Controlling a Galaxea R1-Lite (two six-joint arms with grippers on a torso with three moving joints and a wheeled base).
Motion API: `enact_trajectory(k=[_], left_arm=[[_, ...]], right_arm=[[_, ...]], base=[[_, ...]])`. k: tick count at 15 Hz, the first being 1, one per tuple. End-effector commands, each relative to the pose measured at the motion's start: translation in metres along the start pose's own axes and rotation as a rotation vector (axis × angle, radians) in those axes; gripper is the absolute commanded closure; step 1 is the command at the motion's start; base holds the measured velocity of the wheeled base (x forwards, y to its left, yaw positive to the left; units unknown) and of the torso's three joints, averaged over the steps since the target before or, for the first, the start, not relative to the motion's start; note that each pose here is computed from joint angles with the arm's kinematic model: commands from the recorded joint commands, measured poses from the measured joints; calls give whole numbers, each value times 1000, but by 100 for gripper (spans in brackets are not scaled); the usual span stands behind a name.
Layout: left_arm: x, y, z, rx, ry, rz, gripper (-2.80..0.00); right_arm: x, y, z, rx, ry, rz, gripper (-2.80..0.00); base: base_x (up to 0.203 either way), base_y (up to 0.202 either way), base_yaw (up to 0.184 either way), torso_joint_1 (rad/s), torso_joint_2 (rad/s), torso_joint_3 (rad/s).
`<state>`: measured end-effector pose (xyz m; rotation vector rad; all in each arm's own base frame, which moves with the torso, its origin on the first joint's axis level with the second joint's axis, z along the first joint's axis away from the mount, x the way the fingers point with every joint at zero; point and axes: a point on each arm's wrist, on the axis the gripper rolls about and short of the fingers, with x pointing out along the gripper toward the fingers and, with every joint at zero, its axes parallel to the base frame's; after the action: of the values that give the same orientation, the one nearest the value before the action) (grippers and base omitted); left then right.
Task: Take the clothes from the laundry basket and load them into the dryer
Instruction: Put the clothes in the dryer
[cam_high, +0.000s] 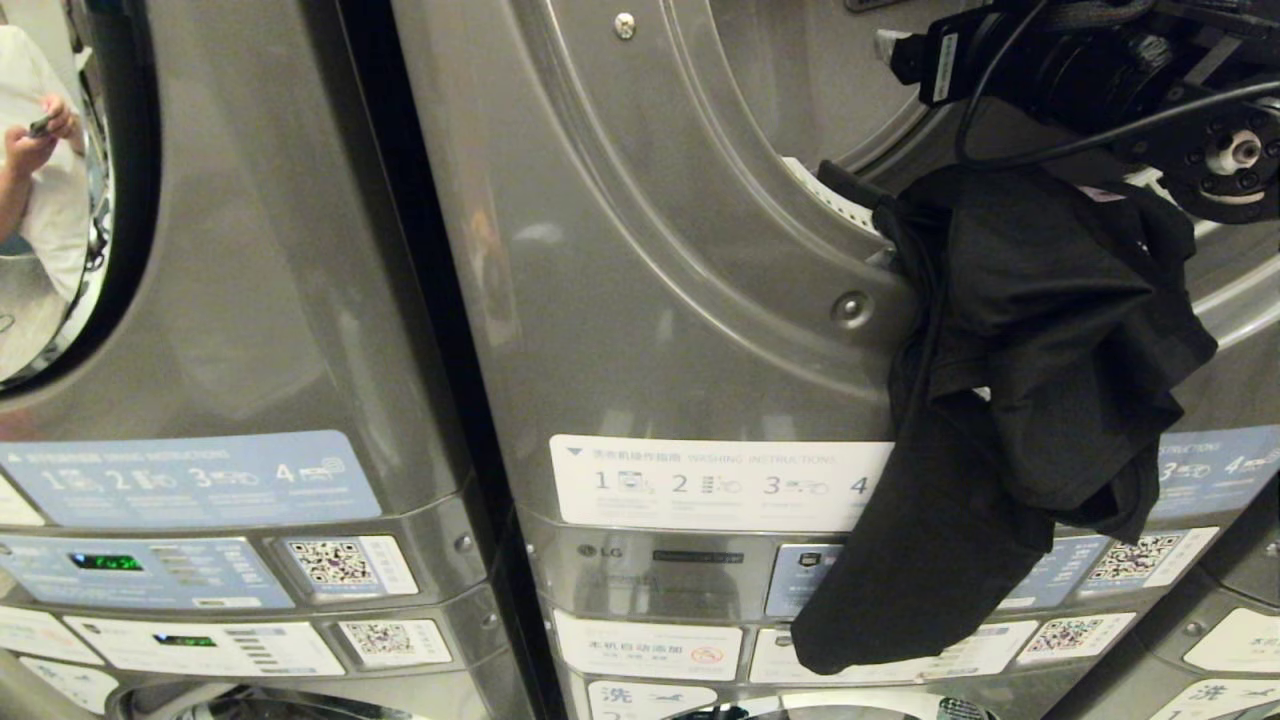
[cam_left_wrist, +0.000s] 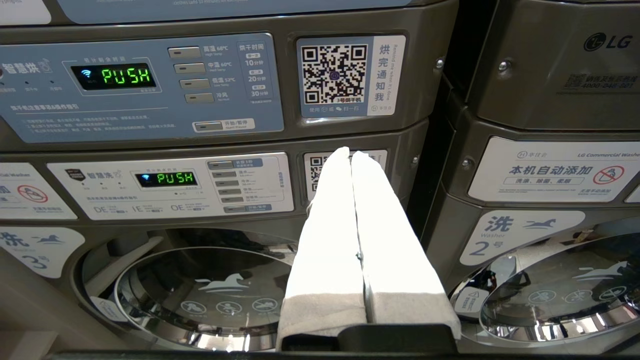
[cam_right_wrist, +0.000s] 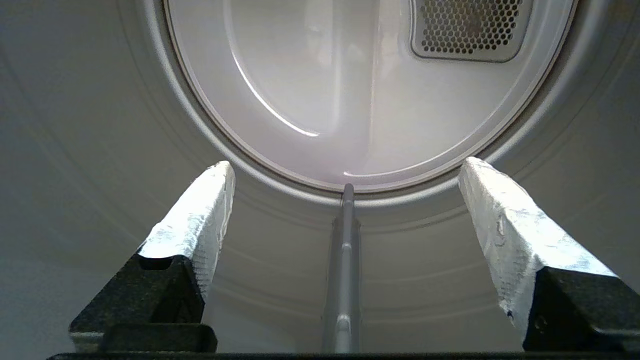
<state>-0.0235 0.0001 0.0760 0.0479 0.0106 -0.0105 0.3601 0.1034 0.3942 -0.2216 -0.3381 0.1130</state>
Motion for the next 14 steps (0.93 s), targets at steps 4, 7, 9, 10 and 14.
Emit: enact_trajectory(k=[4, 7, 9, 10, 14], left_arm=[[0, 0, 0, 0, 0, 0, 0], [0, 0, 0, 1, 0, 1, 0], [0, 0, 0, 1, 0, 1, 0], [0, 0, 0, 0, 0, 1, 0], [0, 0, 0, 1, 0, 1, 0]], right_arm=[[-20, 2, 40, 61, -133, 2, -280], [-64, -2, 87, 118, -164, 52, -280], [-95, -10, 114, 138, -189, 73, -280], [-110, -15, 123, 142, -194, 75, -280], [-170, -26, 127, 143, -134, 114, -280]], base=[[0, 0, 0, 0, 0, 0], [0, 0, 0, 0, 0, 0], [0, 0, 0, 0, 0, 0], [0, 0, 0, 0, 0, 0], [0, 0, 0, 0, 0, 0]])
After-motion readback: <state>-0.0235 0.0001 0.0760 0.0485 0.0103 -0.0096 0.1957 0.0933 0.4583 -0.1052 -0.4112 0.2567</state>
